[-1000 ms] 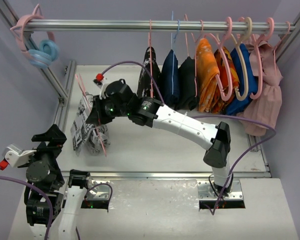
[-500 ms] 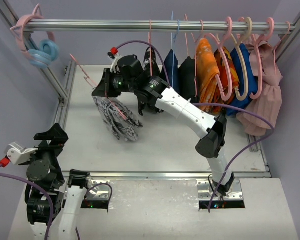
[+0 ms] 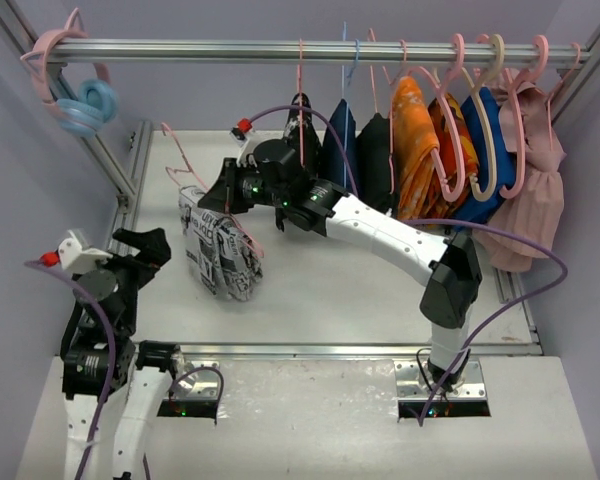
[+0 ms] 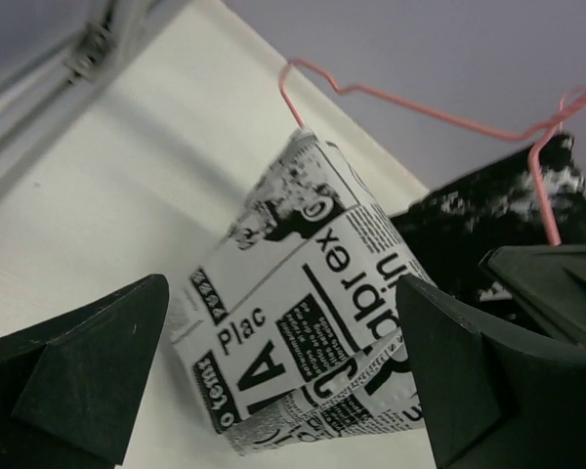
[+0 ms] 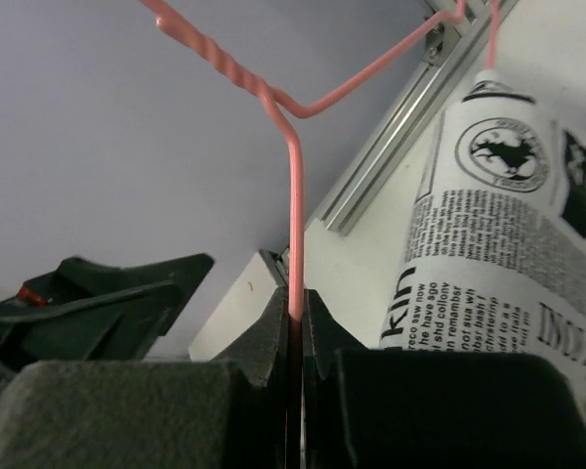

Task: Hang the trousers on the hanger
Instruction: Place the hanger at the clothesline.

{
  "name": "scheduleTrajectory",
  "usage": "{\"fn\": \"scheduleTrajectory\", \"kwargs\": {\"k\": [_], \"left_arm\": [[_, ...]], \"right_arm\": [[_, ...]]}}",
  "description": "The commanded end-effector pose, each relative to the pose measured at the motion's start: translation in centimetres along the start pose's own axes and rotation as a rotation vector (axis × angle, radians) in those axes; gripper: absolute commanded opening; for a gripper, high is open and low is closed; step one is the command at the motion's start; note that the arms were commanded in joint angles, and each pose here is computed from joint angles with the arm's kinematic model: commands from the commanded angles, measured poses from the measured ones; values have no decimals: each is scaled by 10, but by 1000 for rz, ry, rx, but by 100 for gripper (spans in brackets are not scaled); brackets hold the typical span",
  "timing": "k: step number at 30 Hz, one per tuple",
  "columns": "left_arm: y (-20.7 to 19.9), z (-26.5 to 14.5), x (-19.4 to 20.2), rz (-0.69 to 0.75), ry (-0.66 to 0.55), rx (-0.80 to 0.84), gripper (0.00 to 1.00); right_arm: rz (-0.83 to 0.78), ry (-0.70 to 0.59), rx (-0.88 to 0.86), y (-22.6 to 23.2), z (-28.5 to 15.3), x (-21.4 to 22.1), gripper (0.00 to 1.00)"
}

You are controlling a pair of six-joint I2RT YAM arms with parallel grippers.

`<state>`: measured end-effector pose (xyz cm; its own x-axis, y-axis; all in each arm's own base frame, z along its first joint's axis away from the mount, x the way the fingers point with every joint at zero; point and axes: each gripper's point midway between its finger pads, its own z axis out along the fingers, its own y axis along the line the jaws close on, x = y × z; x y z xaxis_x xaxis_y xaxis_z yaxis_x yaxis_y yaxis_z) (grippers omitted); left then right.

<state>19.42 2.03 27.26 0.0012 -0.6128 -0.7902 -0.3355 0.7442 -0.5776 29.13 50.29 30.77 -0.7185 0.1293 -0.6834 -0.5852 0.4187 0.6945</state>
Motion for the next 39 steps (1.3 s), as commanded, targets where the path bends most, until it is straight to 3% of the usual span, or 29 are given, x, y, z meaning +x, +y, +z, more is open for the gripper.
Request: {"fn": "scheduleTrajectory", "kwargs": {"k": [1,8,12,20,27,39], "left_arm": [[-32,5,18,33,104,161,100],[-51,-5,10,103,111,257,100],[-50,-21,-9,179,33,276,100],[-42,-23,-4,154,-20,296,100],[-41,-26,-5,141,-30,300,100],[-43,-27,-3,139,-28,315,100]], "right_arm": [[-164,-350,-243,107,-70,-101,0],[-154,-470,-223,105,-70,-125,0],[-194,-546,-198,107,-62,-148,0],[-233,-664,-89,105,-47,-194,0],[-166,-768,-21,80,-45,-218,0],[-43,-828,119,22,-38,-238,0]]}}
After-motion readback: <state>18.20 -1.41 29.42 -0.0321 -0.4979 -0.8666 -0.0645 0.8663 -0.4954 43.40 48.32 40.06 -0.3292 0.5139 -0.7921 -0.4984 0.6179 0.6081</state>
